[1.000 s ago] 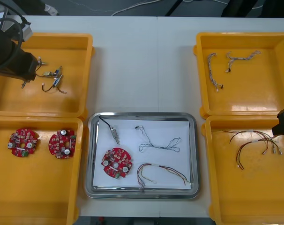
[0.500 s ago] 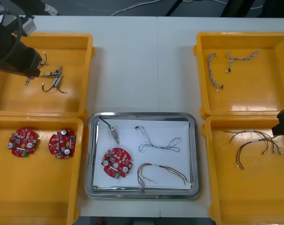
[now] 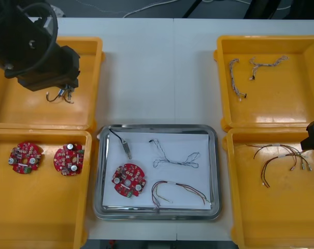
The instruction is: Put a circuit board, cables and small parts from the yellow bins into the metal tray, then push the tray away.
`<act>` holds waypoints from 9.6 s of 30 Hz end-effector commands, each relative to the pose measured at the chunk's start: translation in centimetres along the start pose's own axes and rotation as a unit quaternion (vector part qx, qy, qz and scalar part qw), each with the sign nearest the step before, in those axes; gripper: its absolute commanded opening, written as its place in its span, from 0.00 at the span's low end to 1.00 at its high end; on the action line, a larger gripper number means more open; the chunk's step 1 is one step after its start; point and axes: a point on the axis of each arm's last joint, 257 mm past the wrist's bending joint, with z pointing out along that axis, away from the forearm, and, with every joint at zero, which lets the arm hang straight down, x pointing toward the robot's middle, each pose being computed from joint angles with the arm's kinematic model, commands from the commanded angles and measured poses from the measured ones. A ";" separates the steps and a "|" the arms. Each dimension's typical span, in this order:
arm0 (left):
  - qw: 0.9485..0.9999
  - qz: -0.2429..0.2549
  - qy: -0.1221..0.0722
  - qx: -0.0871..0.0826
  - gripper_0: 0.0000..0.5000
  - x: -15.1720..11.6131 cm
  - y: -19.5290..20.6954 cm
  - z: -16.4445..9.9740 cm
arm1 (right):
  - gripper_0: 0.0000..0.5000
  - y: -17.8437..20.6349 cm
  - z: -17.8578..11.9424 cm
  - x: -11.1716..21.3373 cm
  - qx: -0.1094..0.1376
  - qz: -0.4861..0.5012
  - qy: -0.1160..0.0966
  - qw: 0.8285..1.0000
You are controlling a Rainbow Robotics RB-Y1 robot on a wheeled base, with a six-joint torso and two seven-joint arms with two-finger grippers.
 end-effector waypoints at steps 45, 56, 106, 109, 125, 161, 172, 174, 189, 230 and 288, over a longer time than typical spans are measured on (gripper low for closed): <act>0.995 0.096 -0.006 -0.015 0.00 12.1 -11.2 11.4 | 1.00 -0.5 -0.7 -0.3 0.004 0.008 -0.013 1.000; 0.995 0.094 -0.011 -0.024 0.00 12.5 -10.8 13.7 | 1.00 -0.5 -0.7 -0.3 0.004 0.008 -0.013 1.000; 0.995 0.089 -0.036 -0.027 0.94 11.2 -10.0 17.7 | 1.00 -0.5 -0.7 -0.3 0.004 0.008 -0.013 1.000; 0.995 0.086 -0.035 -0.025 1.00 11.1 -10.1 17.6 | 1.00 -0.5 -0.7 -0.3 0.004 0.008 -0.013 1.000; 0.998 0.062 -0.007 -0.028 1.00 9.2 -9.7 10.4 | 1.00 2.6 -1.3 0.2 -0.028 -0.035 -0.012 0.999; 0.994 0.067 -0.007 -0.081 1.00 -2.5 10.1 -1.8 | 1.00 16.4 1.3 0.6 -0.085 -0.396 0.001 0.914; 0.993 0.075 -0.011 -0.096 1.00 -1.6 16.7 -1.9 | 1.00 22.7 3.2 1.4 -0.082 -0.537 0.000 0.840; 0.993 0.072 -0.011 -0.095 1.00 -1.3 17.4 -1.8 | 1.00 23.5 3.5 1.8 -0.076 -0.552 0.000 0.830; 0.991 0.071 -0.039 -0.108 1.00 -1.2 19.2 -1.3 | 1.00 28.4 6.7 5.9 -0.050 -0.634 0.016 0.771; 0.991 0.069 -0.034 -0.110 1.00 -0.5 19.9 -0.5 | 1.00 34.8 11.1 15.0 -0.057 -0.691 0.057 0.718; 0.991 0.069 -0.034 -0.110 1.00 -0.5 19.9 -0.5 | 0.54 36.3 14.3 19.0 -0.078 -0.672 0.049 0.734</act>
